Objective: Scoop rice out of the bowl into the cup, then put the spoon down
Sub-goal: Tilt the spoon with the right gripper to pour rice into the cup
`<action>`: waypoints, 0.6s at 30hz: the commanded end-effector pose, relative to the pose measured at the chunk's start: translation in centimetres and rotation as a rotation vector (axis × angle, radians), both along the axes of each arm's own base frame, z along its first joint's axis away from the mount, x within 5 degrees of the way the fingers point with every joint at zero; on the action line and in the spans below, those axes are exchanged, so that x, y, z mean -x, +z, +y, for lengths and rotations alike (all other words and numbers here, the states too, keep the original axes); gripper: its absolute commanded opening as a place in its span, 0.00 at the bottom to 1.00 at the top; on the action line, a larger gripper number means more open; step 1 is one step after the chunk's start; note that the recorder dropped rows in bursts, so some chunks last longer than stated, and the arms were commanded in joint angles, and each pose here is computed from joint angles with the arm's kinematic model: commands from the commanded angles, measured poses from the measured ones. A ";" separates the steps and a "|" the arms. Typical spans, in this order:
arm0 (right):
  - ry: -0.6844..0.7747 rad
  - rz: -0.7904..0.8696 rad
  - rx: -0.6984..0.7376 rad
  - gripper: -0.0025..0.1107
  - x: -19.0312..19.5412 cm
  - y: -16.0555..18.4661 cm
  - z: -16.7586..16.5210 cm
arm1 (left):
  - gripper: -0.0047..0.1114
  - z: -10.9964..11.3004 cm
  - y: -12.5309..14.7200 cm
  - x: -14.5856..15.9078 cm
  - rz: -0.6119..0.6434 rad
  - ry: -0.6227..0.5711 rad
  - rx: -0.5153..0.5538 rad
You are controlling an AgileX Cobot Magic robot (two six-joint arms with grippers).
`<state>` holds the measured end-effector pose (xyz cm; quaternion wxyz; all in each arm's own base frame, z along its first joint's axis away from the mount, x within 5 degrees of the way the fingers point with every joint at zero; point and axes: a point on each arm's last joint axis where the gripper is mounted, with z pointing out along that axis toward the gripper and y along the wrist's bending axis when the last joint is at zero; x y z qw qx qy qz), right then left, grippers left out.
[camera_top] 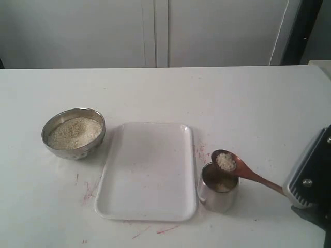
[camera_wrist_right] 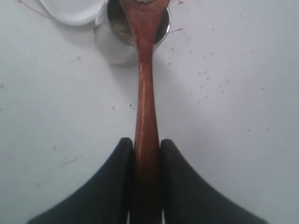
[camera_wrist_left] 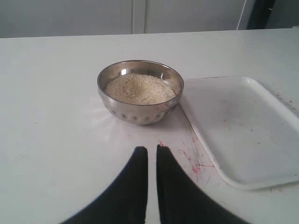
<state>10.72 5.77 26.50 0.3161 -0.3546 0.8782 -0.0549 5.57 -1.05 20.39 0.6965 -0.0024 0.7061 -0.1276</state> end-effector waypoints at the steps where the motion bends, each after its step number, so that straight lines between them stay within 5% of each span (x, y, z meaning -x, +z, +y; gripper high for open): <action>1: -0.041 -0.037 0.044 0.02 -0.3 0.1 -0.7 | 0.16 0.0 0.2 0.0 -0.007 -0.007 0.011; 18: -0.033 0.029 0.184 0.02 -2.8 -2.1 1.0 | 0.16 0.0 0.2 0.0 -0.007 -0.007 0.011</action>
